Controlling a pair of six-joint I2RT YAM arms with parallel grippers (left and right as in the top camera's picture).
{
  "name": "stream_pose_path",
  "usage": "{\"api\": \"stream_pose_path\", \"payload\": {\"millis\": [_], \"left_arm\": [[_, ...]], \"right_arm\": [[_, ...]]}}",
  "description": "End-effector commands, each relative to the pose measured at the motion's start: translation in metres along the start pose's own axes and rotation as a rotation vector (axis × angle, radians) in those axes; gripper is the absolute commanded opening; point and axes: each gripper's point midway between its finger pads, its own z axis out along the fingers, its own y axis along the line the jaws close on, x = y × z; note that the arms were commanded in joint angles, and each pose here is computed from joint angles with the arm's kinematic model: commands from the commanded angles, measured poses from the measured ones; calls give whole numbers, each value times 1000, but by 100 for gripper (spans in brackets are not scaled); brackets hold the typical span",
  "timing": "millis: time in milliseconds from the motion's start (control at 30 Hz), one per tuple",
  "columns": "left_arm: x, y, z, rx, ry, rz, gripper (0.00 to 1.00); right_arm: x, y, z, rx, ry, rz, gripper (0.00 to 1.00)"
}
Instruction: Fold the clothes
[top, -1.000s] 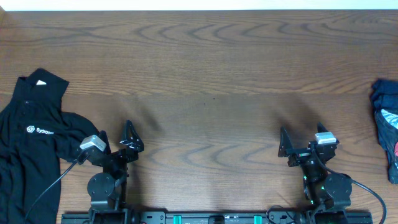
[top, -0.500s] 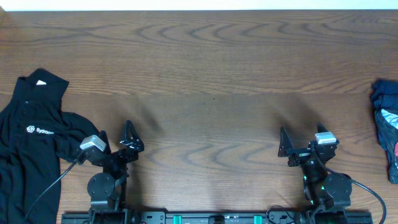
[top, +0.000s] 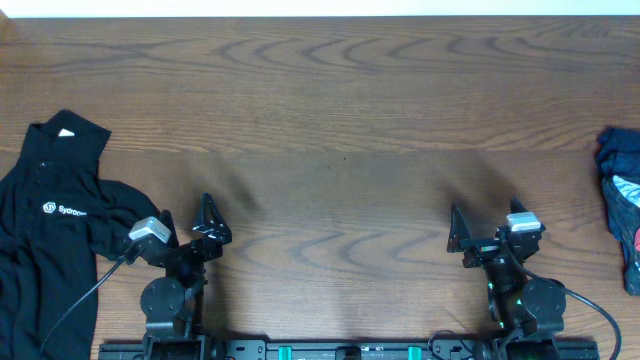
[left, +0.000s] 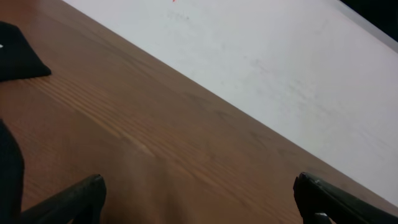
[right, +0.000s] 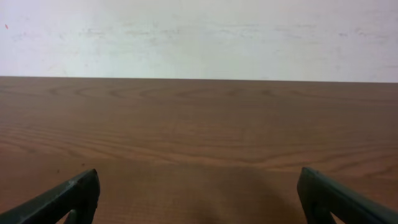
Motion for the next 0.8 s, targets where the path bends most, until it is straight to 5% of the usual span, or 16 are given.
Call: {"api": "stream_pose_path", "payload": {"millis": [0, 400, 767], "left_arm": [[19, 15, 2, -55, 58, 16, 98], [6, 0, 2, -40, 106, 105, 98], [-18, -16, 21, -181, 370, 174, 98]], "right_arm": [[2, -2, 0, 6, -4, -11, 99], [2, -2, 0, 7, -4, -11, 99], [2, -2, 0, 7, -4, -11, 99]]}}
